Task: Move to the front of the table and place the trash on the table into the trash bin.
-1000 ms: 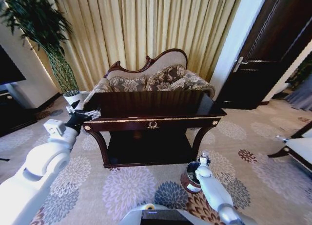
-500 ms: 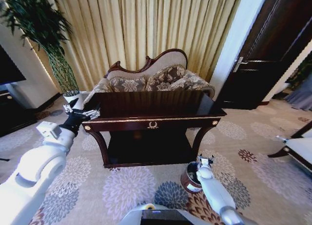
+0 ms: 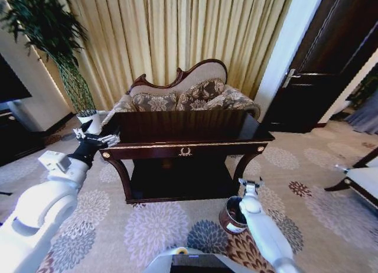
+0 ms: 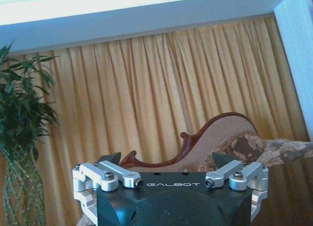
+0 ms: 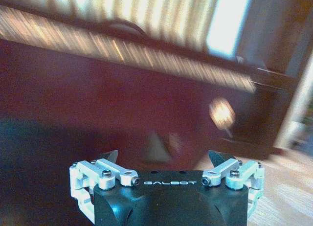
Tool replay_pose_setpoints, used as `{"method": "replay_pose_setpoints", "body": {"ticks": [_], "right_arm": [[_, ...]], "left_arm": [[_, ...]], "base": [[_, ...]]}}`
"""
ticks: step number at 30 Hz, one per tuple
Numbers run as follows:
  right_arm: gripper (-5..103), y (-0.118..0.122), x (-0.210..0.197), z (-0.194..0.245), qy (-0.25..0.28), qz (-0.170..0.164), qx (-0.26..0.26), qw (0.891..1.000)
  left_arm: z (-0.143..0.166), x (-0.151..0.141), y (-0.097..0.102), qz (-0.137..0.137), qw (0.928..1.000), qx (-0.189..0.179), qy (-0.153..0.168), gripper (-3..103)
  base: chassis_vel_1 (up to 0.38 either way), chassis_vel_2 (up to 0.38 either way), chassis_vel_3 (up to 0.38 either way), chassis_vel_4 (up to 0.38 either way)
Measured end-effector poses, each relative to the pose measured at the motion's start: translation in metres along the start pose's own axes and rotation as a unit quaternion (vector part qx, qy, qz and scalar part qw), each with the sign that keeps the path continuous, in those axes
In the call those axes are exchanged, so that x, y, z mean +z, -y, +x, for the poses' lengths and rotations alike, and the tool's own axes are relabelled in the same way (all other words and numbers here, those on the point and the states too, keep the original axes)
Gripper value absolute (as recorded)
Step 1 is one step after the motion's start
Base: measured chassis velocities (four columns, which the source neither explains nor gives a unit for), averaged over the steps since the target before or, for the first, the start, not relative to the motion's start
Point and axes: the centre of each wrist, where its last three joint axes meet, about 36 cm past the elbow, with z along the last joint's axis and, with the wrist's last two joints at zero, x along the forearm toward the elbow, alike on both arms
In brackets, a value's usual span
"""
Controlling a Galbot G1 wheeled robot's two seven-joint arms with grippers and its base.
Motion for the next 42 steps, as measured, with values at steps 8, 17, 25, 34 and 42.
{"method": "replay_pose_setpoints", "body": {"ticks": [8, 17, 25, 34, 42], "right_arm": [[100, -0.009, -0.122, 0.077, 0.102, -0.008, -0.123, 0.987], [100, -0.015, -0.205, 0.14, 0.079, -0.083, -0.22, 0.969], [100, -0.015, -0.206, 0.131, 0.081, -0.084, -0.21, 0.971], [100, -0.016, -0.199, 0.118, 0.083, -0.087, -0.2, 0.972], [100, -0.014, -0.194, 0.115, 0.086, -0.089, -0.193, 0.973]], "left_arm": [[-0.002, 0.012, -0.002, 0.015, 0.9998, -0.009, -0.01, 100], [-0.009, 0.019, 0.0, 0.024, 0.9996, -0.005, -0.013, 100], [-0.013, 0.024, 0.001, 0.027, 0.9994, -0.004, -0.02, 100], [-0.016, 0.025, 0.002, 0.027, 0.9994, -0.001, -0.023, 100], [-0.018, 0.025, 0.004, 0.024, 0.9994, 0.004, -0.024, 100]], "base": [[0.0, 0.0, 0.0, 0.0], [0.0, 0.0, 0.0, 0.0], [0.0, 0.0, 0.0, 0.0], [0.02, -0.022, -0.026, 0.025], [0.111, -0.102, -0.107, 0.109]]}}
